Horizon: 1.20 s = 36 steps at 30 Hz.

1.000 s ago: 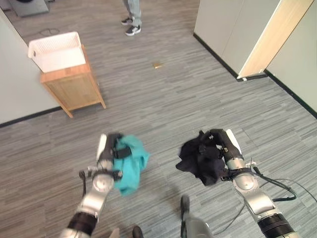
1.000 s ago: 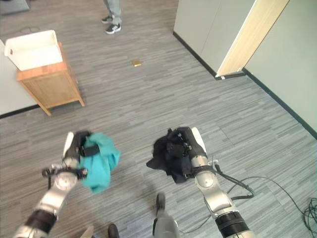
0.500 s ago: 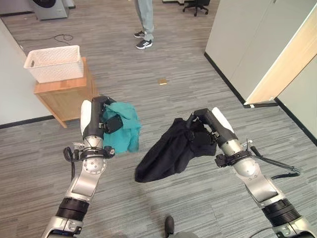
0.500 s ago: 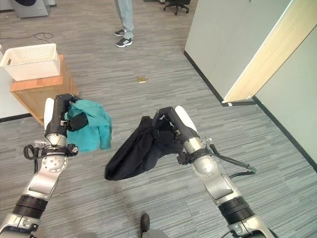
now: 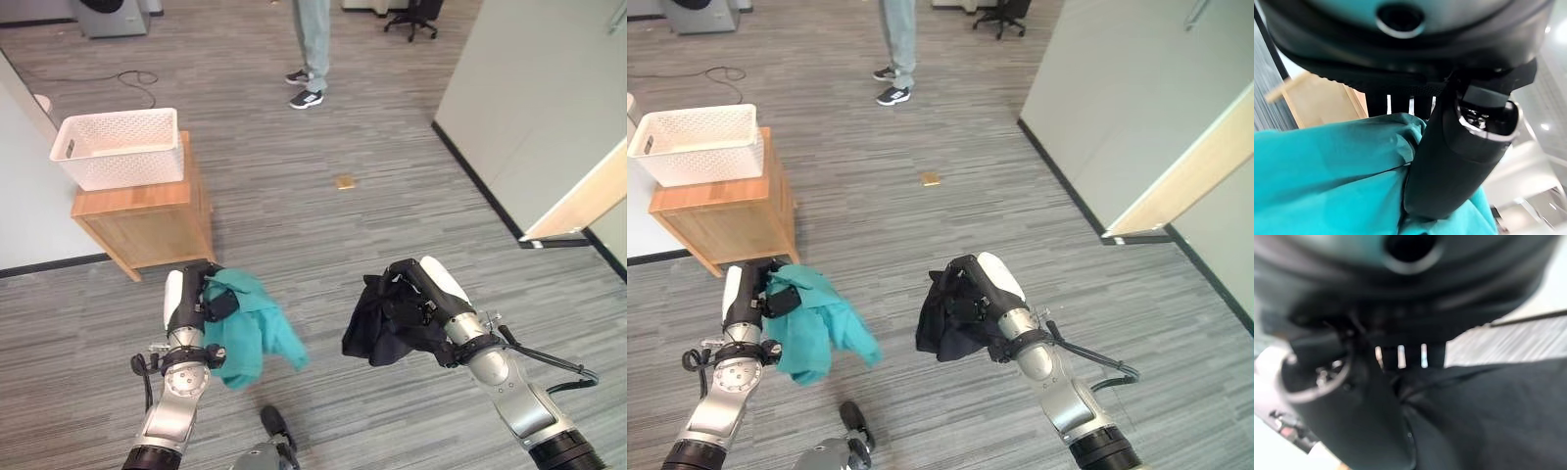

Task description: Pick up bed clothes into laundry basket.

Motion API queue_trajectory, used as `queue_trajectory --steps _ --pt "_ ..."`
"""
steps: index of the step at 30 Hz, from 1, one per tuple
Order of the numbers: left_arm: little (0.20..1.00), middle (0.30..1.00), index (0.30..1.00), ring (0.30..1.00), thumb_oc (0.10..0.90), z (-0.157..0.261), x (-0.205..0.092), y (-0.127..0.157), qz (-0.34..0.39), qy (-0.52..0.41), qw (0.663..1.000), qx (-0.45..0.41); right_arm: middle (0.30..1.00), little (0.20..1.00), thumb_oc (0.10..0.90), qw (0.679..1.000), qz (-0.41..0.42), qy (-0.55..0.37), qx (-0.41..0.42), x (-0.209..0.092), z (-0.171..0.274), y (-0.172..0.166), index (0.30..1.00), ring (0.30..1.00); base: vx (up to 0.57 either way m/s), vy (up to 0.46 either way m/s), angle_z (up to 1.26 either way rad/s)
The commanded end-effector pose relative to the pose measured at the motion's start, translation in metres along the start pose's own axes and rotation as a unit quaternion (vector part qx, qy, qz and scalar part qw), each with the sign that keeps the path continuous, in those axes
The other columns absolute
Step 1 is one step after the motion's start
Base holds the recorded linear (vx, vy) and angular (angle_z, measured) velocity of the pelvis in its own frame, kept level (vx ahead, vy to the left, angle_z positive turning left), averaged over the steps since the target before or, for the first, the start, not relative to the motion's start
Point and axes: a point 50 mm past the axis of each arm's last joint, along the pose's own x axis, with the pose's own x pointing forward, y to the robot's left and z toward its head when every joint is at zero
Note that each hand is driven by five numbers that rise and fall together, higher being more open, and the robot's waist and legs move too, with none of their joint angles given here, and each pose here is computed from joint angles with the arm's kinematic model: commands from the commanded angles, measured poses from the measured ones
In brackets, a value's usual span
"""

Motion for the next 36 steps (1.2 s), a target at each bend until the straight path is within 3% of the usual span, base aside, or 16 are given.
queue_trajectory --steps 1,6,11,22,31,33,34,36 --pt "0.300 0.300 0.300 0.300 0.400 0.055 0.003 0.008 0.008 -0.149 0.988 -0.031 0.300 0.300 0.400 0.986 -0.089 -0.141 -0.008 0.029 0.055 -0.028 0.300 0.300 0.37 0.153 0.01" --pt "0.300 0.300 0.300 0.300 0.400 0.068 0.011 0.009 0.005 -0.172 0.985 -0.035 0.300 0.300 0.400 0.975 -0.113 -0.193 -0.007 0.044 0.084 -0.031 0.300 0.300 0.24 0.067 0.35" --pt "0.300 0.300 0.300 0.300 0.400 0.072 0.013 0.005 -0.005 -0.176 0.984 -0.040 0.300 0.300 0.400 0.974 -0.122 -0.189 0.010 0.044 0.085 -0.029 0.300 0.300 0.34 -0.114 0.55" --pt "0.300 0.300 0.300 0.300 0.400 0.057 0.027 0.023 -0.003 -0.158 0.987 0.040 0.300 0.300 0.400 0.987 -0.133 -0.091 0.027 0.025 0.041 -0.016 0.300 0.300 0.24 -0.038 1.25" --pt "0.300 0.300 0.300 0.300 0.400 0.037 0.026 0.044 0.000 -0.123 0.989 0.083 0.300 0.300 0.400 0.989 -0.135 -0.047 0.045 0.010 0.019 -0.021 0.300 0.300 0.06 -0.010 0.14" --pt "0.300 0.300 0.300 0.300 0.400 0.033 0.021 0.043 -0.007 -0.113 0.992 0.061 0.300 0.300 0.400 0.987 -0.137 -0.038 0.070 0.006 0.016 -0.021 0.300 0.300 0.07 -0.035 0.15" --pt "0.300 0.300 0.300 0.300 0.400 -0.043 -0.062 -0.016 -0.144 0.093 0.970 -0.172 0.300 0.300 0.400 0.964 -0.110 0.233 0.062 -0.081 -0.093 0.002 0.300 0.300 -0.08 -0.061 0.16" --pt "0.300 0.300 0.300 0.300 0.400 -0.036 -0.049 -0.008 -0.122 0.069 0.978 -0.154 0.300 0.300 0.400 0.967 -0.112 0.219 0.068 -0.075 -0.089 -0.001 0.300 0.300 -0.27 -0.052 0.23"
